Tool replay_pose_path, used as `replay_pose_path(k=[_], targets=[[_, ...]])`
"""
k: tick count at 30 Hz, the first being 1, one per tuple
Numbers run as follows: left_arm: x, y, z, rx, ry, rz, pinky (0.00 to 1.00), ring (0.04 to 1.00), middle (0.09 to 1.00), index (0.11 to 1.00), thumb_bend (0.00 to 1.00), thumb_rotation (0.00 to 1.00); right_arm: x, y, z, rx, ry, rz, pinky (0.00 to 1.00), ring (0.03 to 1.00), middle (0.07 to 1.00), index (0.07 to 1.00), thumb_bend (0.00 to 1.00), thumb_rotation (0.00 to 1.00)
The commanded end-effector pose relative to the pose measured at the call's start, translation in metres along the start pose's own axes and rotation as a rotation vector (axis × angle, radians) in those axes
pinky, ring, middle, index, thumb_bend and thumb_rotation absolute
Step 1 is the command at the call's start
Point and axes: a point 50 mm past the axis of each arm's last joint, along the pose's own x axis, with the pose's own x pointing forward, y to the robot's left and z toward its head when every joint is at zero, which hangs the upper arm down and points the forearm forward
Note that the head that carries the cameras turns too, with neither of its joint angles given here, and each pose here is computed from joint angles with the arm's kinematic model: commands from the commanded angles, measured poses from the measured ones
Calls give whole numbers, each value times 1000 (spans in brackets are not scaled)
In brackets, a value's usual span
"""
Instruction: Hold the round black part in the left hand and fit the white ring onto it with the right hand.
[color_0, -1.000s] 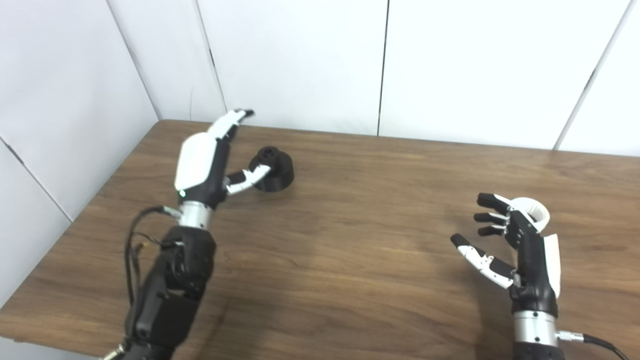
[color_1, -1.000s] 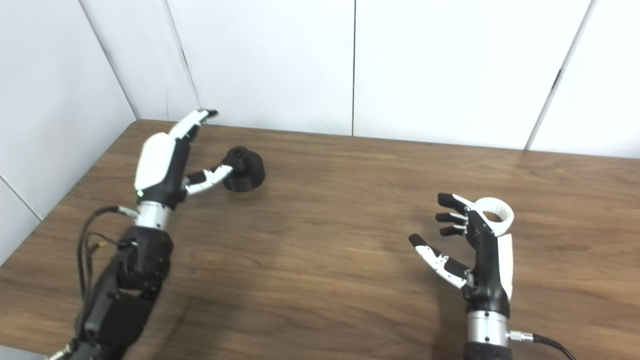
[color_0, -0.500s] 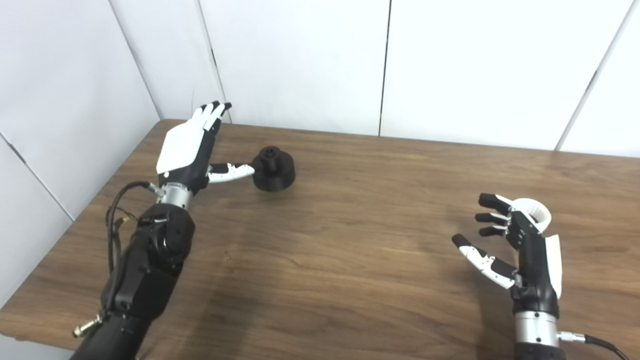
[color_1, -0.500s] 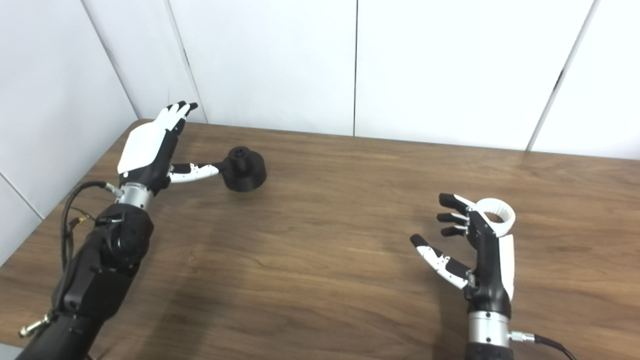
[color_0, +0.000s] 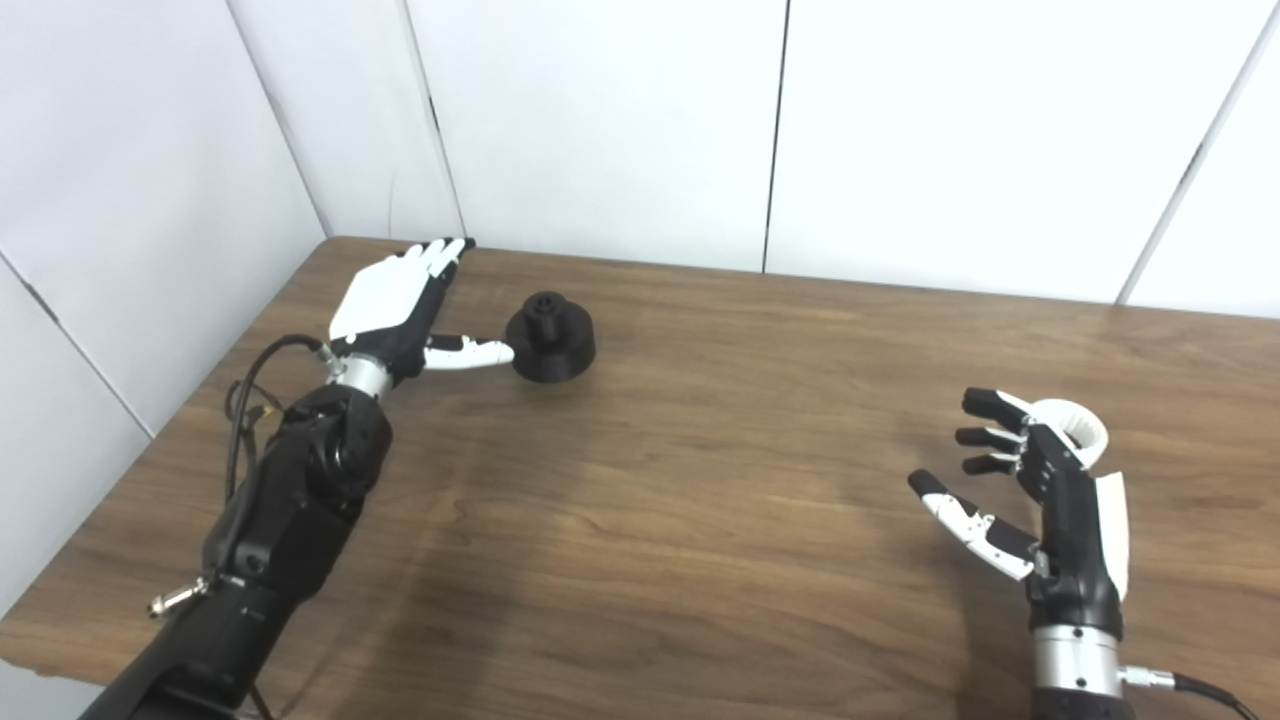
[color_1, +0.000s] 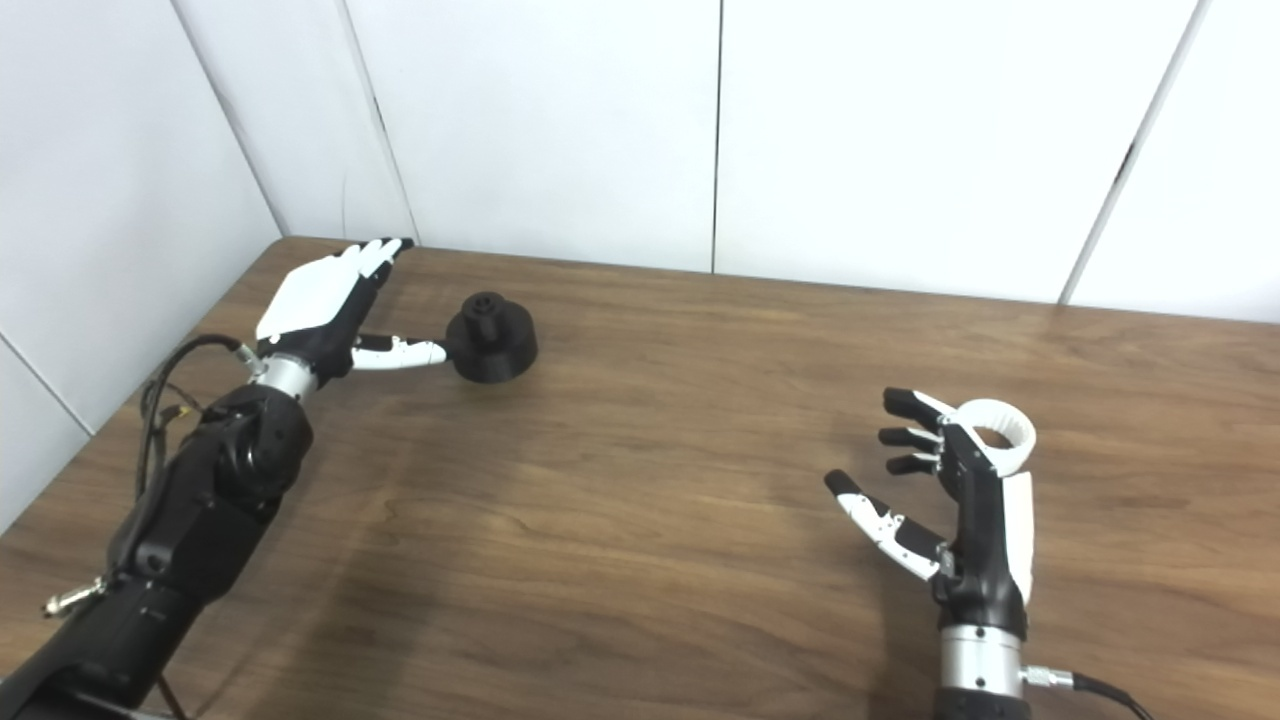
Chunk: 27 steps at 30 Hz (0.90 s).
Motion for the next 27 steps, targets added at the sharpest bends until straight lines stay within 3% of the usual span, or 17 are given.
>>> replay_pose_path(k=[1, 12, 27], targets=[[14, 34, 8, 42, -24, 62, 1000, 1000, 1000, 945, 1000, 686, 0, -6, -7, -44, -16, -5, 527, 644, 732, 714, 642, 60], [15, 12, 27, 37, -43, -27, 1000, 1000, 1000, 900, 1000, 623, 0, -8, -6, -56, -13, -15, 527, 643, 728, 709, 640, 93], [17, -10, 37, 63, -49, 4, 1000, 1000, 1000, 906, 1000, 596, -5, -13, -4, -62, -11, -19, 532, 642, 727, 709, 641, 125]])
